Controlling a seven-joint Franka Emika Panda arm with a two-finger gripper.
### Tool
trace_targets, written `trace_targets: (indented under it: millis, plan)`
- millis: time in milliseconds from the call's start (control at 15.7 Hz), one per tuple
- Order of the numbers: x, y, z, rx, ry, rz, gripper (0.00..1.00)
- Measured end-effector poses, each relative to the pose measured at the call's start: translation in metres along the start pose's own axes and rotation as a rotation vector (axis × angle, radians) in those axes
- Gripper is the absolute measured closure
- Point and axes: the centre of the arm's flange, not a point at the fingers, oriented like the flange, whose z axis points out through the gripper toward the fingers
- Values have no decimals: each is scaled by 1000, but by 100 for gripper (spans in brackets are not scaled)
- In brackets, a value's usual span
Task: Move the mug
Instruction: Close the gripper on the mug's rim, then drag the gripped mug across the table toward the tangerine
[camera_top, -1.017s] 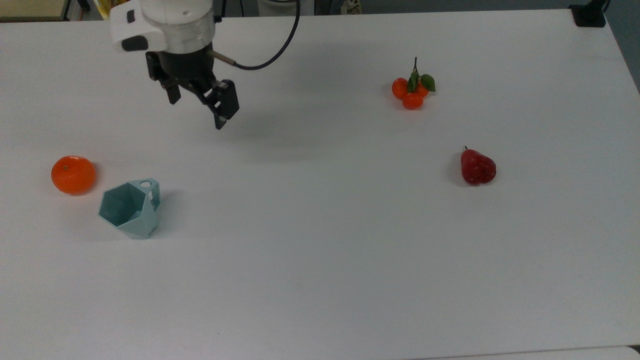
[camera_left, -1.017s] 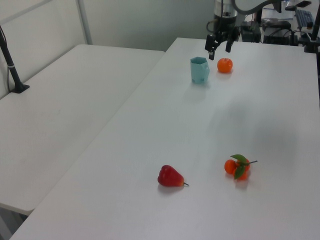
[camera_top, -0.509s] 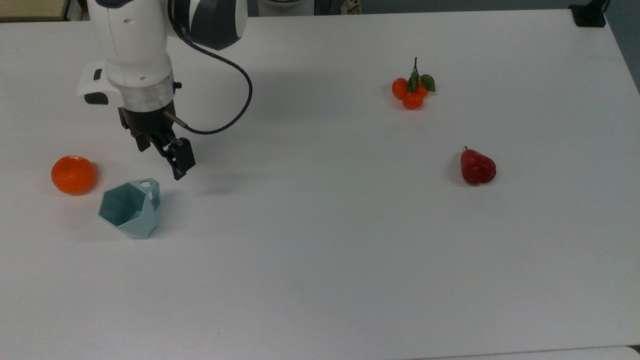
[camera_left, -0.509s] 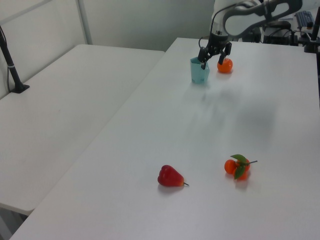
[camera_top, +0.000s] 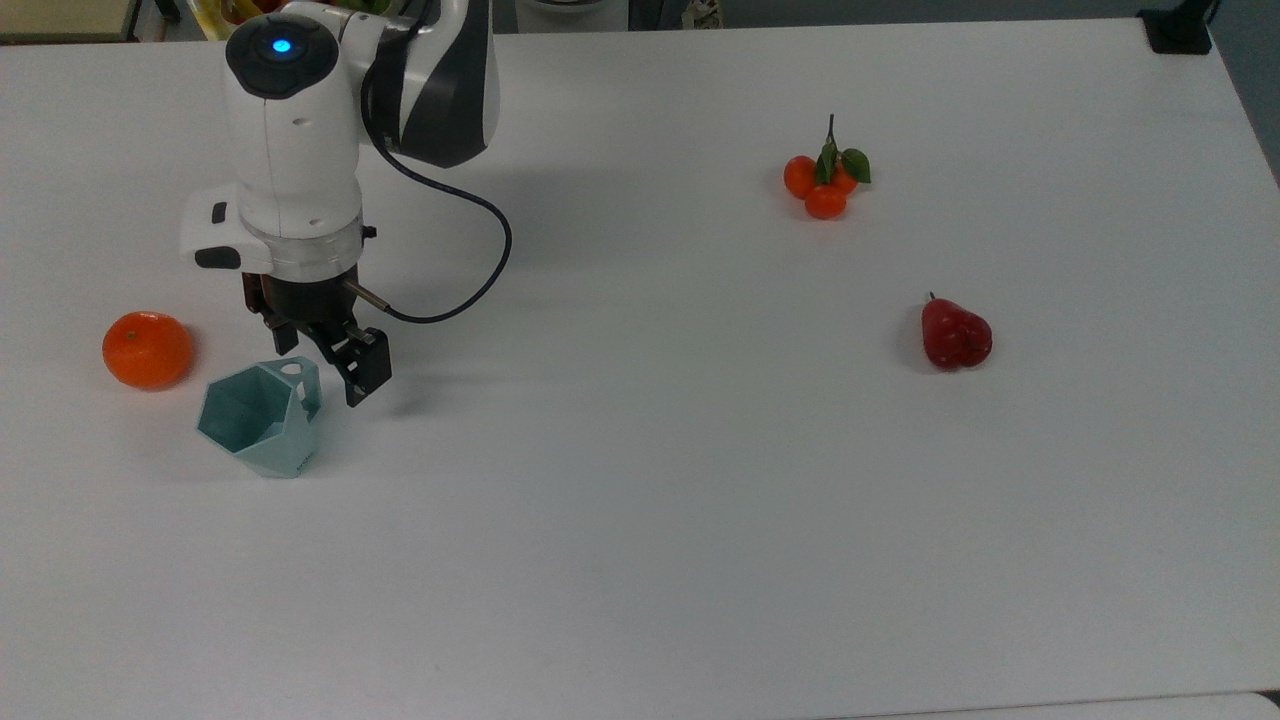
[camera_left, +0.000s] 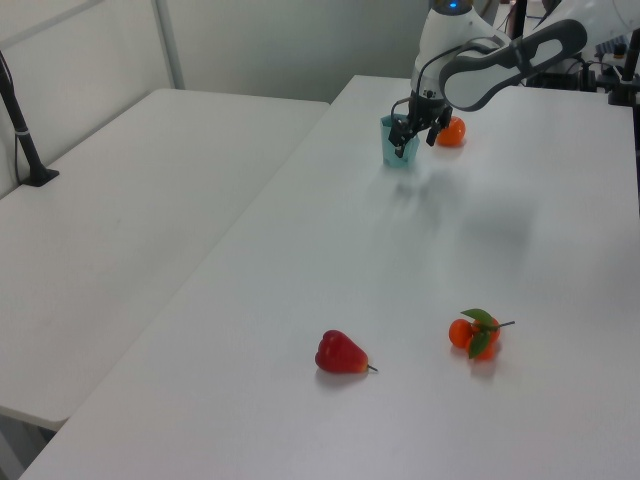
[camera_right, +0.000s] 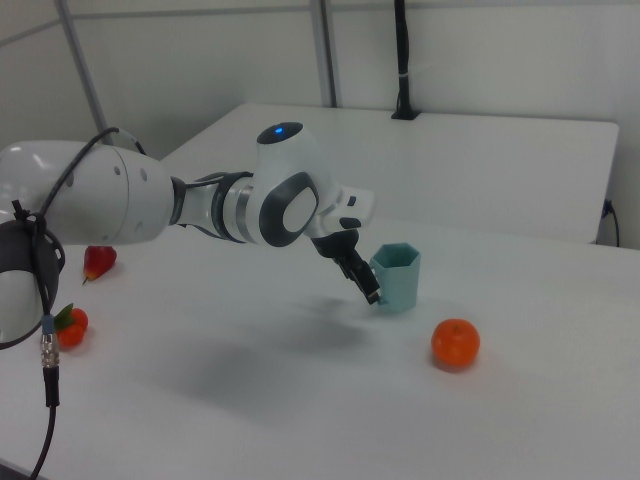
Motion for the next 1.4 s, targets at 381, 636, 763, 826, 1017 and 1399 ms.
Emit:
trace_targets:
  millis: [381, 636, 763, 826, 1017, 1399]
  plan:
    - [6, 2, 6, 23, 42, 17, 38]
    - [9, 5, 4, 27, 53, 23, 64]
    - [10, 5, 2, 28, 60, 22, 75]
    - [10, 5, 3, 28, 59, 22, 75]
    - [10, 4, 2, 26, 61, 11, 75]
    - [-11, -36, -37, 7, 71, -102, 75]
